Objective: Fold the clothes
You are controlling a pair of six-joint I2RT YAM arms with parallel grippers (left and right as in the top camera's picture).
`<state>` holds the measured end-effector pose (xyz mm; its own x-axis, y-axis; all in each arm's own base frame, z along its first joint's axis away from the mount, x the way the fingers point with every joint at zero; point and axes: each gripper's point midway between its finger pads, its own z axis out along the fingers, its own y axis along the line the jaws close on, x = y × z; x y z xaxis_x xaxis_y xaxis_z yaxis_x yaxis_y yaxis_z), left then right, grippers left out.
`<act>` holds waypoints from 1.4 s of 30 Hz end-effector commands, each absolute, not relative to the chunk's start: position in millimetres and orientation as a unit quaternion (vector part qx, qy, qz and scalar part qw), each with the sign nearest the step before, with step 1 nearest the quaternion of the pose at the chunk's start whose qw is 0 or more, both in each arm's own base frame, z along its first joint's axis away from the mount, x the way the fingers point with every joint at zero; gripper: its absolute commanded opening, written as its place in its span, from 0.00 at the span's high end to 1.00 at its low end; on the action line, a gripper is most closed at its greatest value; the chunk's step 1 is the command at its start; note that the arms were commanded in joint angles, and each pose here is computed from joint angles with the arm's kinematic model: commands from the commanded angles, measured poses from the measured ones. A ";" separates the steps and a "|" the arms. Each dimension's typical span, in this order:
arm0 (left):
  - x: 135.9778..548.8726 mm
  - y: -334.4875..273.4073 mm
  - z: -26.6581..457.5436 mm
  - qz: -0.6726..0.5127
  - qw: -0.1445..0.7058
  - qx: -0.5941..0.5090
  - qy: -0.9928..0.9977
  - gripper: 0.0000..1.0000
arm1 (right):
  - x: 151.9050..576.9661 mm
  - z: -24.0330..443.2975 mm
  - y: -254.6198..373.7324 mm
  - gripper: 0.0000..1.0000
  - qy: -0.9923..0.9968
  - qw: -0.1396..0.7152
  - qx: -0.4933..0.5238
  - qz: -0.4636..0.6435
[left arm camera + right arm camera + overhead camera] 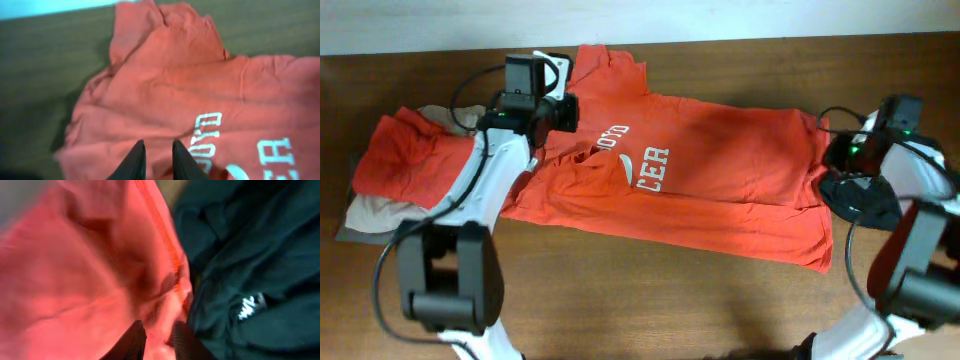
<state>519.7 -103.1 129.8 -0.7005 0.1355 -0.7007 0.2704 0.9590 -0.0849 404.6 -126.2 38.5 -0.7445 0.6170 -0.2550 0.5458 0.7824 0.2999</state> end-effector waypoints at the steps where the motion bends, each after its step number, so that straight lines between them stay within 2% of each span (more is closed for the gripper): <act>1: 522.4 -109.7 78.1 -0.103 0.333 0.141 0.927 0.83 | 393.2 6.3 -135.6 0.82 0.932 0.135 0.326 0.077; 4: 523.0 -114.9 45.8 -0.114 0.313 0.154 0.930 0.84 | 374.4 -12.0 -161.2 0.86 0.932 0.106 0.347 0.015; 9: 518.5 -117.2 3.1 -0.123 0.280 0.154 0.939 0.85 | 344.6 -14.4 -211.4 0.86 0.913 0.091 0.394 -0.054; 14: 517.3 -115.0 -6.1 -0.118 0.273 0.152 0.943 0.86 | 341.4 -10.6 -222.2 0.80 0.900 0.104 0.423 0.016; 17: 519.7 -115.4 -4.4 -0.118 0.278 0.152 0.941 0.86 | 377.5 13.9 -190.2 0.64 0.911 0.164 0.347 0.152; 19: 520.8 -115.6 -3.6 -0.118 0.281 0.152 0.940 0.86 | 396.1 36.6 -170.5 0.57 0.906 0.200 0.303 0.216; 25: 522.3 -117.1 2.9 -0.120 0.284 0.154 0.939 0.91 | 413.3 56.9 -164.1 0.52 0.906 0.221 0.290 0.213; 27: 530.5 -122.4 18.4 -0.124 0.302 0.162 0.931 0.89 | 409.1 52.9 -172.4 0.51 0.905 0.213 0.313 0.193; 29: 545.7 -146.7 55.3 -0.148 0.335 0.206 0.907 0.81 | 405.1 53.7 -192.8 0.44 0.905 0.216 0.332 0.157; 35: 564.1 -174.6 94.5 -0.148 0.382 0.240 0.880 0.71 | 400.9 62.2 -210.7 0.41 0.887 0.226 0.367 0.167; 36: 568.2 -177.5 96.8 -0.142 0.393 0.242 0.876 0.66 | 400.3 61.9 -208.5 0.41 0.887 0.223 0.367 0.171; 38: 571.8 -180.1 90.1 -0.131 0.397 0.246 0.874 0.65 | 398.5 61.2 -205.7 0.41 0.884 0.215 0.375 0.176; 42: 571.1 -182.2 45.5 -0.129 0.369 0.246 0.887 0.66 | 395.5 59.7 -199.3 0.40 0.889 0.204 0.368 0.180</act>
